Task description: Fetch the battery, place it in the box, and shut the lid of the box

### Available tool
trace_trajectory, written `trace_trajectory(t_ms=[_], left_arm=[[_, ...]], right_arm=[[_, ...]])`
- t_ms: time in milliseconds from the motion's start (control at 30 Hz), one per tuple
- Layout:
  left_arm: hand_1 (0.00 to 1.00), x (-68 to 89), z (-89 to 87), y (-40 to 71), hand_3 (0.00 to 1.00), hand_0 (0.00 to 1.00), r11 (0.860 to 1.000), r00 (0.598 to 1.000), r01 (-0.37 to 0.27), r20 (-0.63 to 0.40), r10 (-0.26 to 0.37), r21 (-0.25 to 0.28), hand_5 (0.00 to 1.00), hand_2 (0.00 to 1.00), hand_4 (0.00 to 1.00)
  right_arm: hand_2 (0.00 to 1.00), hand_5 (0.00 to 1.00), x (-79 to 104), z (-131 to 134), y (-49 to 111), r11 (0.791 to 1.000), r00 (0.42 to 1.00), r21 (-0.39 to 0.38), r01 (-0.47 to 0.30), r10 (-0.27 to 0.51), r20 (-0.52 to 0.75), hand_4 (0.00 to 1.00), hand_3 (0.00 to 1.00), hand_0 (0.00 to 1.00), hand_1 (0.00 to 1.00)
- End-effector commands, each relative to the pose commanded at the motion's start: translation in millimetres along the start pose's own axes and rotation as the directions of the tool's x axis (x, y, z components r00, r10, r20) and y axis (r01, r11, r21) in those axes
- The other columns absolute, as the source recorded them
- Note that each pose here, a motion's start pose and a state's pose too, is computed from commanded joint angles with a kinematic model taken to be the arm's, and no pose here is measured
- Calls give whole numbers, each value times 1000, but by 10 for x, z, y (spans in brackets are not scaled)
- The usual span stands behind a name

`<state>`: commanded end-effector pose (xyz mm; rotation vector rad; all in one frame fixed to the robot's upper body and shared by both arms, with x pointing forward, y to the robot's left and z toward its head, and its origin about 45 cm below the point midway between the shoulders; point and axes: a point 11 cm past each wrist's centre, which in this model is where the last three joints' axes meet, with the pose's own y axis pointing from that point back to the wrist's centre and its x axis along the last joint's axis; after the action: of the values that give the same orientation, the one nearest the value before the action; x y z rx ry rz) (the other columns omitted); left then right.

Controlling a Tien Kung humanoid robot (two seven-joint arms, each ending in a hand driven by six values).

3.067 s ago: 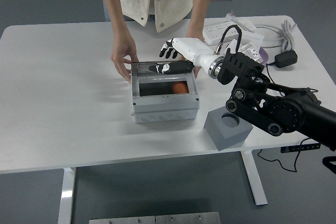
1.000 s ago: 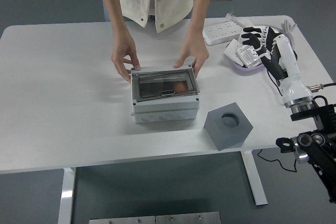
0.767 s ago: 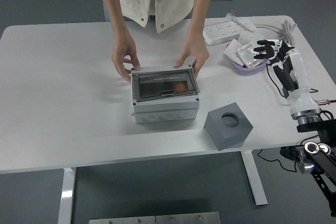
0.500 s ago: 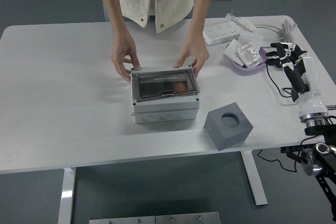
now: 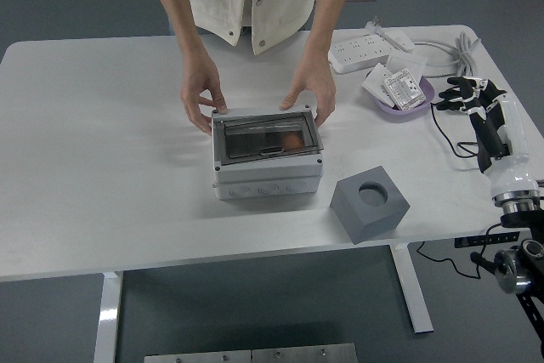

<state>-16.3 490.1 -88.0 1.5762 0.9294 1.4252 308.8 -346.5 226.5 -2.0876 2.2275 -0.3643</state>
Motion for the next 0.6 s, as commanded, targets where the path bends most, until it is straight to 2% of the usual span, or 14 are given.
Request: trace_trajectory(t_ms=[600], left_arm=[[757,-25,-78,-1,480,606,1000,1000,3,-3,-3,17,2,604,62]], right_arm=[[499,640,-27,22,12,1000,1000,-9,6,-6,2,831,565,553,437]])
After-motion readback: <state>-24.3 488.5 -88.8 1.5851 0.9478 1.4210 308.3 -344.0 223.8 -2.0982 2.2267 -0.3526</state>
